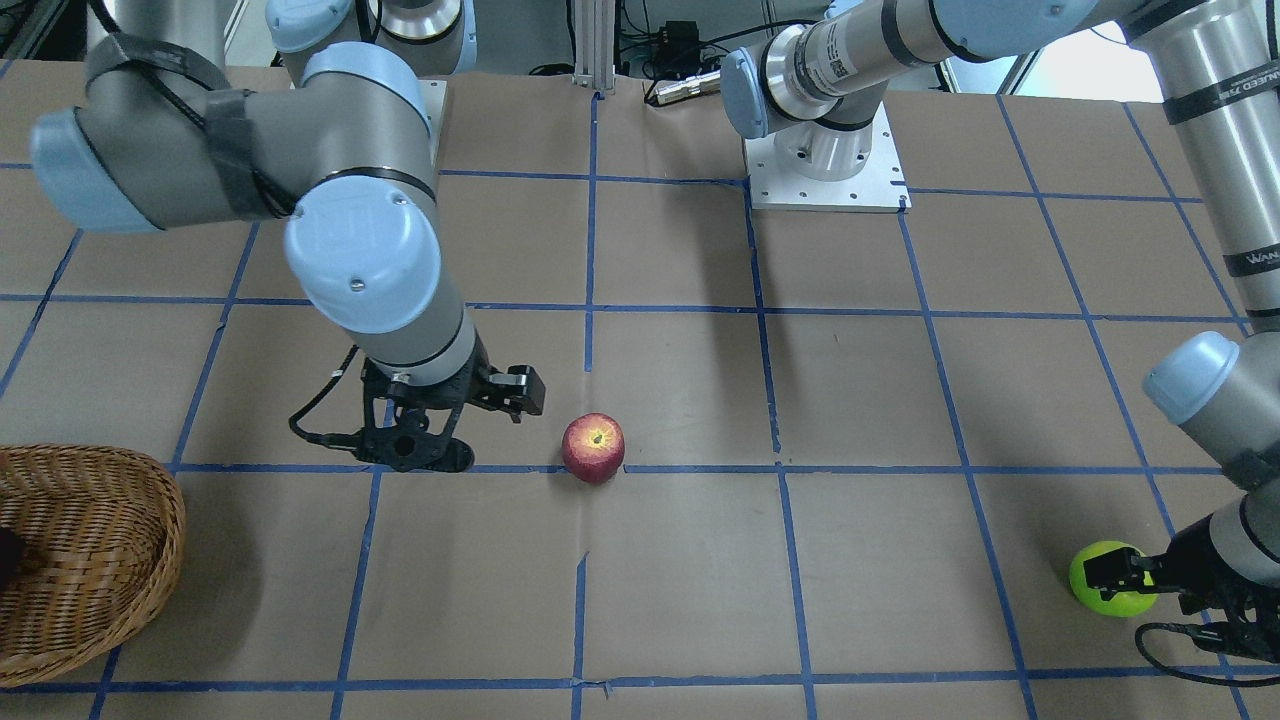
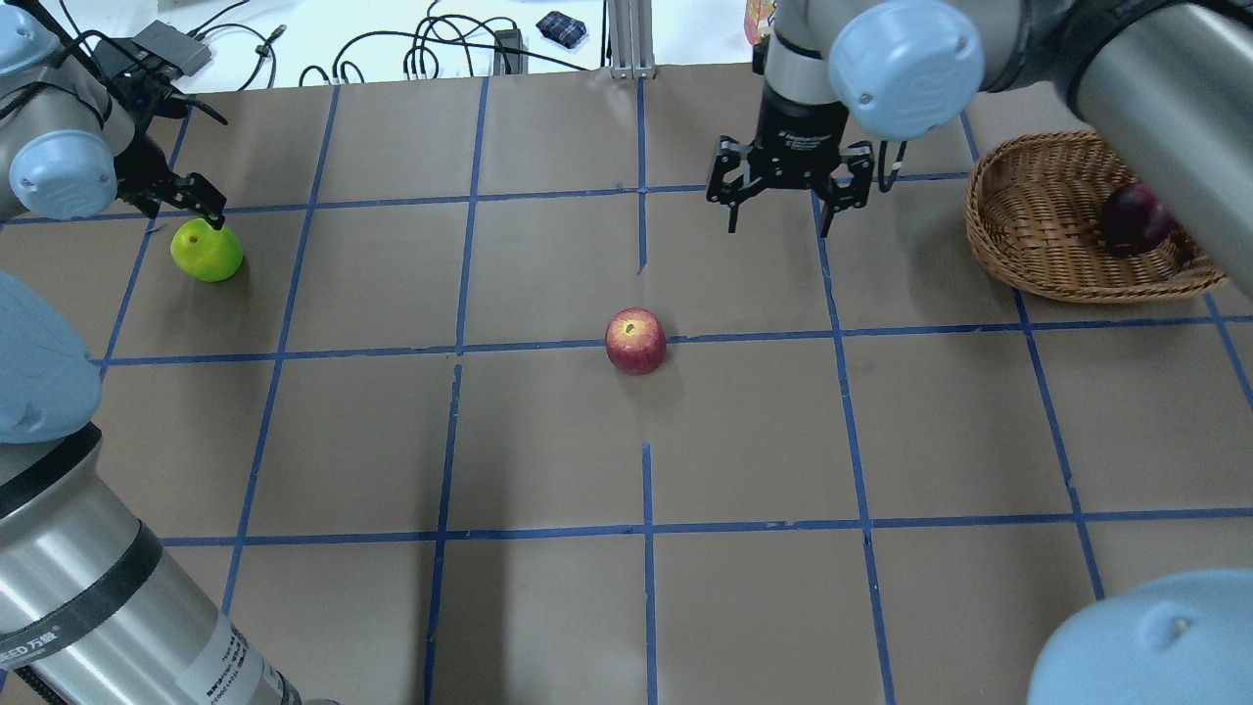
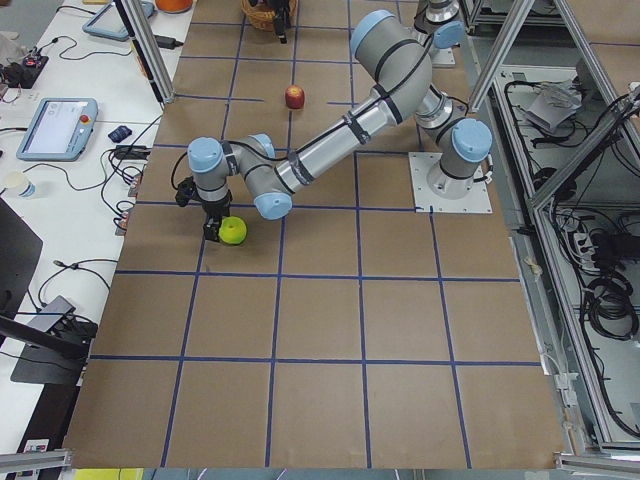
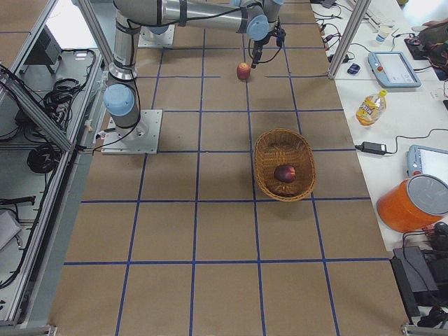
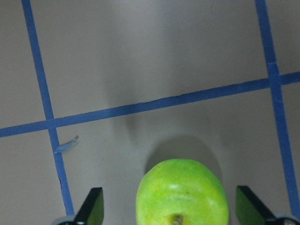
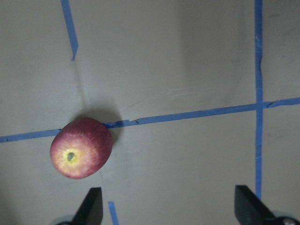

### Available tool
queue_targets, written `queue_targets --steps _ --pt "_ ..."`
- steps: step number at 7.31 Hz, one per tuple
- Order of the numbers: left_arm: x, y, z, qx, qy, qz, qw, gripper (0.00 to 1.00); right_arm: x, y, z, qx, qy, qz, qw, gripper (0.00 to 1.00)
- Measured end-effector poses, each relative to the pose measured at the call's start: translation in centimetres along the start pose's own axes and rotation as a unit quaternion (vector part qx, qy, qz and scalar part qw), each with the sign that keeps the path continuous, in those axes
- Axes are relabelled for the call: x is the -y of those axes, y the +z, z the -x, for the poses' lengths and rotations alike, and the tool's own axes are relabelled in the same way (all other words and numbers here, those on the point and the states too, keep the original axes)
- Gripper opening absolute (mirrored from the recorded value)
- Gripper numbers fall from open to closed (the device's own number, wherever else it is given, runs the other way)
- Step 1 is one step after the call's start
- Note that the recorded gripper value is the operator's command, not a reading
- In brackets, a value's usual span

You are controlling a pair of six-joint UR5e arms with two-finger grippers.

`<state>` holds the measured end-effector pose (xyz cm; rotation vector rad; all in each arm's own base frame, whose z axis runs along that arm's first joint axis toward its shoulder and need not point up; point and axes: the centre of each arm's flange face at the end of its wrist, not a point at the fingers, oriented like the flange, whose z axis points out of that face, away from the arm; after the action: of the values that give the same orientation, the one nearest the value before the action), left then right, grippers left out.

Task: Put all apples into basket
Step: 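Grasp the red apple with right gripper while left grasps the green apple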

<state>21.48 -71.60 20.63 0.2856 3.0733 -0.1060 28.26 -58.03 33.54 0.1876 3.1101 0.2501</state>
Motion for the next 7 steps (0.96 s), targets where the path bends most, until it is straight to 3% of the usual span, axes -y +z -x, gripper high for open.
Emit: queue_targets --steps 3,5,6,7 --pt "-0.2 2.9 -0.1 -0.028 0.002 0.005 0.9996 1.00 -2.0 6.6 6.2 -0.006 -0.031 0.011 0.9994 1.00" --pt "-0.5 2.5 -0.2 -0.032 0.002 0.015 0.9994 1.00 -2.0 9.4 8.0 -0.009 -0.043 0.013 0.9989 1.00" --pt "-0.9 2.1 -0.2 -0.034 0.001 0.030 0.9990 0.93 -1.9 10.2 8.4 -0.010 -0.046 0.014 0.9988 1.00" --pt "-1.3 2.0 0.0 -0.029 0.002 0.044 0.9986 0.21 -1.7 10.7 8.5 -0.009 -0.047 0.013 0.9988 1.00"
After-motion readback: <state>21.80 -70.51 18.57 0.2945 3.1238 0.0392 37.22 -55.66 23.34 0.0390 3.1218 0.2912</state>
